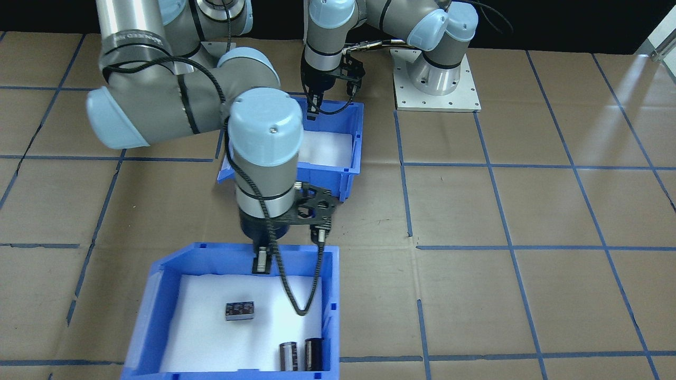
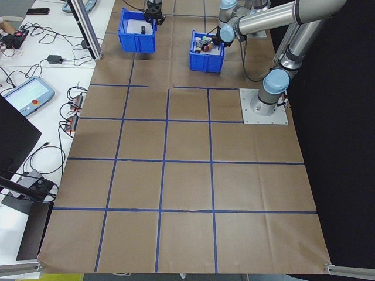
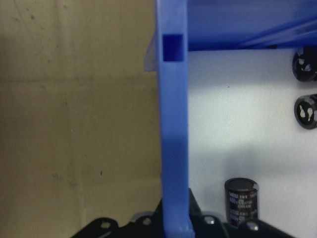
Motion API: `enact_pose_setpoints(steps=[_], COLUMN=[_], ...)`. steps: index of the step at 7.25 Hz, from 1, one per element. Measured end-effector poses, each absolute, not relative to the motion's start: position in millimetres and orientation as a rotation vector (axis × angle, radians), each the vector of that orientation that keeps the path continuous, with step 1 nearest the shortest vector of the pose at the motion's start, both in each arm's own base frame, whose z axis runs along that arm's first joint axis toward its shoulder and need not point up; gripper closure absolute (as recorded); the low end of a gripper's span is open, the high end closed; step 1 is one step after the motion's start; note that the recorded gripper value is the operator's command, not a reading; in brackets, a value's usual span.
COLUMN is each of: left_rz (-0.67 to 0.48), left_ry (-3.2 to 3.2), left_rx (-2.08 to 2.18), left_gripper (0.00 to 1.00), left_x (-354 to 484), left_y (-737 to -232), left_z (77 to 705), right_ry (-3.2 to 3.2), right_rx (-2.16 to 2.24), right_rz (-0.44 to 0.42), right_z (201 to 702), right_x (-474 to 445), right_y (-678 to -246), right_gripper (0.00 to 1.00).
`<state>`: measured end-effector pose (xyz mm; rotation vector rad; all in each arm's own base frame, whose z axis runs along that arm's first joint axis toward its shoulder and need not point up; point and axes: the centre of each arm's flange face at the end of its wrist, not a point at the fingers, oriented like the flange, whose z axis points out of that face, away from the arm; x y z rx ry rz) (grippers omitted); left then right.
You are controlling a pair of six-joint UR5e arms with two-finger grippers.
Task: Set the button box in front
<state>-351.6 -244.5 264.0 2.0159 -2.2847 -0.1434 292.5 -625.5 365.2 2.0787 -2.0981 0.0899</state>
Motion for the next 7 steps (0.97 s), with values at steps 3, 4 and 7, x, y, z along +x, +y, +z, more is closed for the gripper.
enact_pose_setpoints(steps=[3,4,7], left_rz=[-0.007,0.035,0.092], left_ry=[-2.357,-2.370,-2.371], left_rx=[1.868,1.855,1.846], left_gripper=[1.00,1.00,1.00], left_x=[-315.8,-287.3,-222.7], left_y=[-266.3,-284.7,-359.4], left_z=[300.8,313.2,341.0], right_ry=[-2.079,-2.061,-2.058], right_rx=[2.127,2.160,2.205], right_rz=[0.124,0.126,0.135], right_z=[402.4,406.9,409.2], right_x=[141.8,96.3,-4.0], right_y=[-623.5,-611.0,-546.2], right_gripper=[0.97,0.97,0.96])
